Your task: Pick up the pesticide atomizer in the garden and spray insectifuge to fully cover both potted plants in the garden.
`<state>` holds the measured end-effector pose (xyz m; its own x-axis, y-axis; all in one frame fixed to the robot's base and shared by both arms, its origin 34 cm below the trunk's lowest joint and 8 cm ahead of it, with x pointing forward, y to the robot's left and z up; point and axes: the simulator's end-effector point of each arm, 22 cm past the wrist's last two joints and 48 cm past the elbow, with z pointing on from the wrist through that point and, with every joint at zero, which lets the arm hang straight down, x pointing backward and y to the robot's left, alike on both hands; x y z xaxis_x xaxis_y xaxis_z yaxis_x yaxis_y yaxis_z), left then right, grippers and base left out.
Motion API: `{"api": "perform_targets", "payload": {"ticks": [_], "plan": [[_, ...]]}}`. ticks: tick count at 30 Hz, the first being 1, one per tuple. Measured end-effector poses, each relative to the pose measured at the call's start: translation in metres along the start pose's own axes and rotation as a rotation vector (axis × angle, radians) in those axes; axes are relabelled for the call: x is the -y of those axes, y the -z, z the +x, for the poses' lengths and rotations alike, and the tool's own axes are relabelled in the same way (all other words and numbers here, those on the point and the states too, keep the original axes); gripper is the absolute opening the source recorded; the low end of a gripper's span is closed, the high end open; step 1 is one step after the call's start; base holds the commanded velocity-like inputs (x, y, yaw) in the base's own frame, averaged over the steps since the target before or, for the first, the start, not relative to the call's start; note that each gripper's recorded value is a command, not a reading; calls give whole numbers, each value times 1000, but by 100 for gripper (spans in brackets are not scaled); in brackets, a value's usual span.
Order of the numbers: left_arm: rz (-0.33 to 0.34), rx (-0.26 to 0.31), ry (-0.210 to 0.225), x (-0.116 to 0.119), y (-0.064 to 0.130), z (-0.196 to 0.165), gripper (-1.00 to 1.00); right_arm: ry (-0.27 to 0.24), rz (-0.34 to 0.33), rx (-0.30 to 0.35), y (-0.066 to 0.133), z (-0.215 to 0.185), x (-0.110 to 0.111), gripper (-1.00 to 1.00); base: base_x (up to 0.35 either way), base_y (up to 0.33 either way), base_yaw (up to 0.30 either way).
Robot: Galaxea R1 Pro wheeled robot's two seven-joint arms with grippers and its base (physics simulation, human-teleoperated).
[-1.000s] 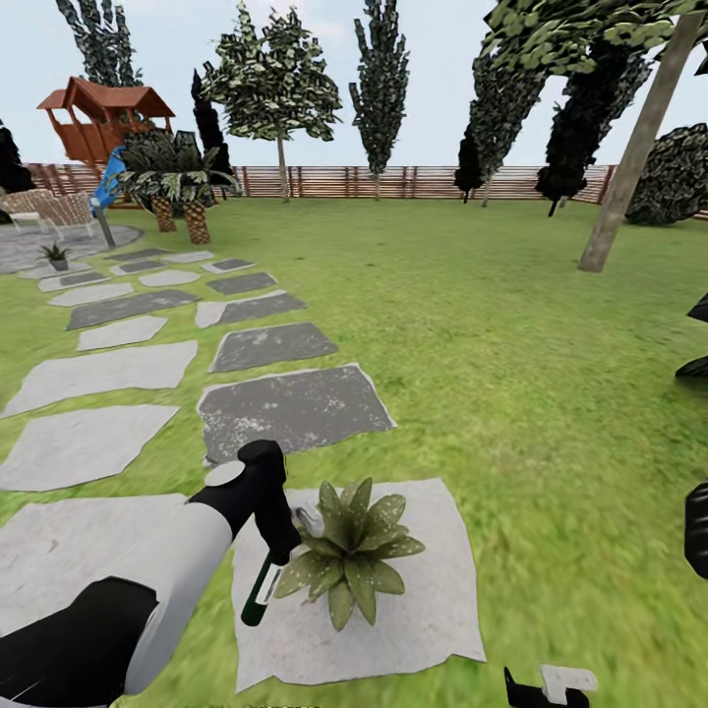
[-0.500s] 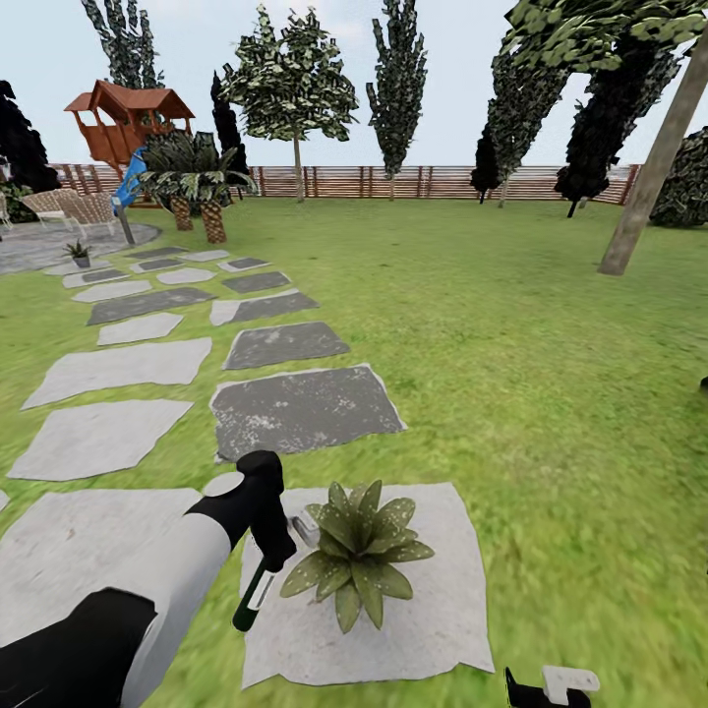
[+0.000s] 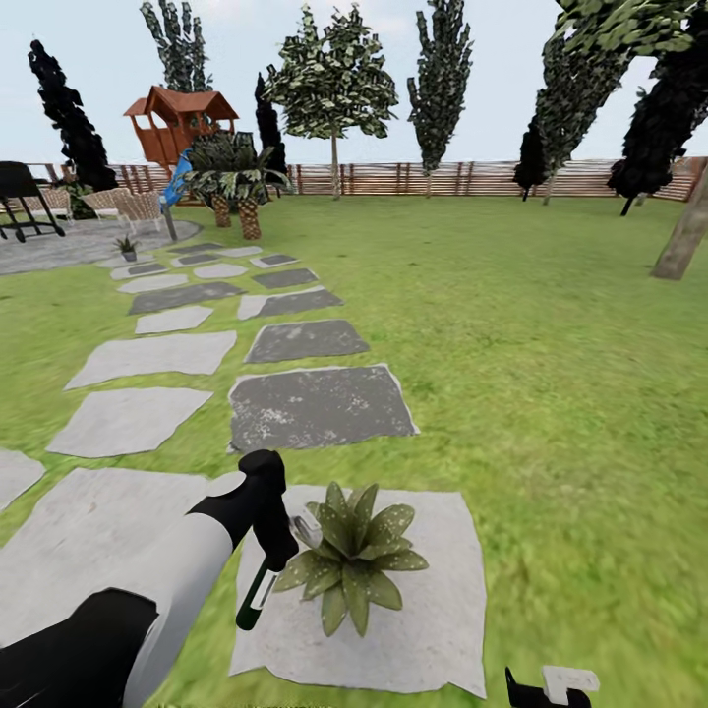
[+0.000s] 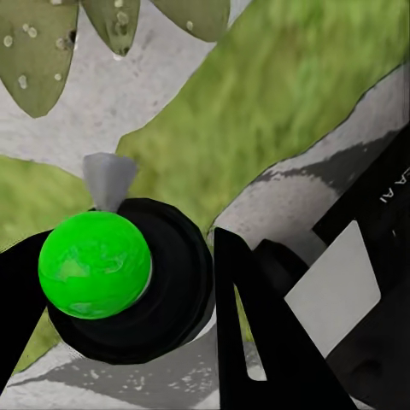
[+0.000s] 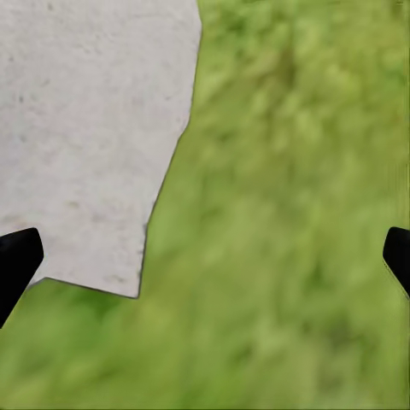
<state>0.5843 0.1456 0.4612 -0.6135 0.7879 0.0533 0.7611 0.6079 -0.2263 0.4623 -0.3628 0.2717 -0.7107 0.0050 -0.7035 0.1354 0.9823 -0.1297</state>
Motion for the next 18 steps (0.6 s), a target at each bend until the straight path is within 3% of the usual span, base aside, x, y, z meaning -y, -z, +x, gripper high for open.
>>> {"api": "perform_targets", "payload": {"ticks": [4, 8, 18], "plan": [[0, 0, 0, 0, 0, 0, -100, 0, 0, 0, 0, 0, 0, 100, 0, -273, 230], [-1, -1, -1, 0, 0, 0, -100, 0, 0, 0, 0, 0, 0, 100, 0, -250, 27], [0, -1, 1, 0, 0, 0, -100, -1, -1, -1, 0, 0, -1, 100, 0, -19, 230]]}}
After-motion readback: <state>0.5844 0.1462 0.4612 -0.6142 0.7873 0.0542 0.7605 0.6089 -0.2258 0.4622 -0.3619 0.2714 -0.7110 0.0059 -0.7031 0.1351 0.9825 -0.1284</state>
